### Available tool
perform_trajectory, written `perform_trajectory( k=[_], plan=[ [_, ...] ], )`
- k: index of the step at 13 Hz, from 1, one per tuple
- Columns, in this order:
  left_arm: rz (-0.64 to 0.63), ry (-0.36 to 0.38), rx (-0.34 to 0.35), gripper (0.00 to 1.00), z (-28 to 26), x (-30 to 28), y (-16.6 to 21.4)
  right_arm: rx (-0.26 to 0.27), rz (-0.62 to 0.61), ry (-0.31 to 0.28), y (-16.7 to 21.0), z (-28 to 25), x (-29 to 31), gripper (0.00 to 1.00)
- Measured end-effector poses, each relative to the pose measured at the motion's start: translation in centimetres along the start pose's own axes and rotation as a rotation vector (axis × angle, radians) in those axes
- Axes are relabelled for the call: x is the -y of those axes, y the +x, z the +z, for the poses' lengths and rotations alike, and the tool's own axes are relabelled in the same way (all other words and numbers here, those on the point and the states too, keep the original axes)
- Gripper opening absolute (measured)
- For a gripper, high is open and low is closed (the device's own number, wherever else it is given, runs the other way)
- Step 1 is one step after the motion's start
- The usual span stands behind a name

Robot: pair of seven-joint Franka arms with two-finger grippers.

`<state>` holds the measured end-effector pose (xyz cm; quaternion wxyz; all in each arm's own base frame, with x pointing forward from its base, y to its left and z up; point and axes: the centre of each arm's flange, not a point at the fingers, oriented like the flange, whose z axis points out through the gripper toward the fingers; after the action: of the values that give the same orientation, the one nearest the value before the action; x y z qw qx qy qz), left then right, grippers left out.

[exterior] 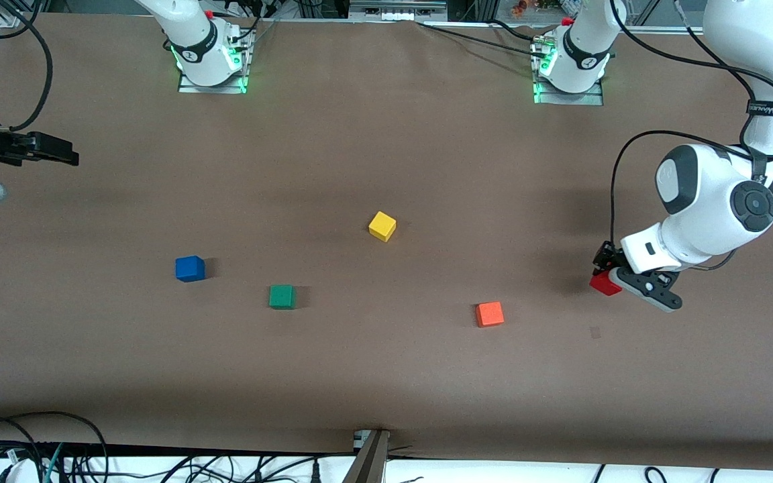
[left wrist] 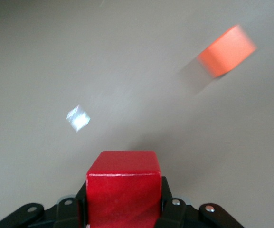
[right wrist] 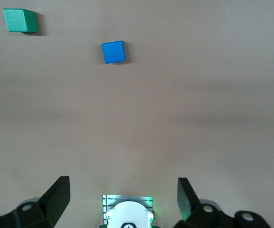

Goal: Pass red block to right arm, stack on blue
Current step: 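Carry the red cube toward the right gripper while the right gripper approaches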

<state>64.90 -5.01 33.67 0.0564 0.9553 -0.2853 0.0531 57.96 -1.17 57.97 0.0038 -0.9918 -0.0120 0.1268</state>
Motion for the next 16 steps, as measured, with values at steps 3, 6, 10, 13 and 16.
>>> perform_trajectory(
  k=[3, 6, 10, 13, 16],
  plan=[
    [0.070, -0.189, -0.139, 0.56, -0.7, -3.8, 2.8, 0.023, -0.025, 0.086, 1.1, 1.3, 1.5, 1.00],
    [0.194, -0.357, -0.276, 0.56, 1.6, -6.8, 4.4, 0.077, -0.055, 0.257, 3.3, 4.2, 3.7, 1.00],
    [0.354, -0.457, -0.370, 0.56, 1.6, -13.7, 8.7, 0.171, -0.065, 0.478, 6.9, 9.4, 6.1, 1.00],
    [0.427, -0.532, -0.427, 0.56, 1.1, -18.8, 12.0, 0.244, -0.060, 0.680, 9.6, 13.5, 8.2, 1.00],
    [0.504, -0.615, -0.502, 0.56, 1.2, -22.5, 14.5, 0.272, -0.099, 0.871, 11.8, 17.1, 9.5, 1.00]
  ],
)
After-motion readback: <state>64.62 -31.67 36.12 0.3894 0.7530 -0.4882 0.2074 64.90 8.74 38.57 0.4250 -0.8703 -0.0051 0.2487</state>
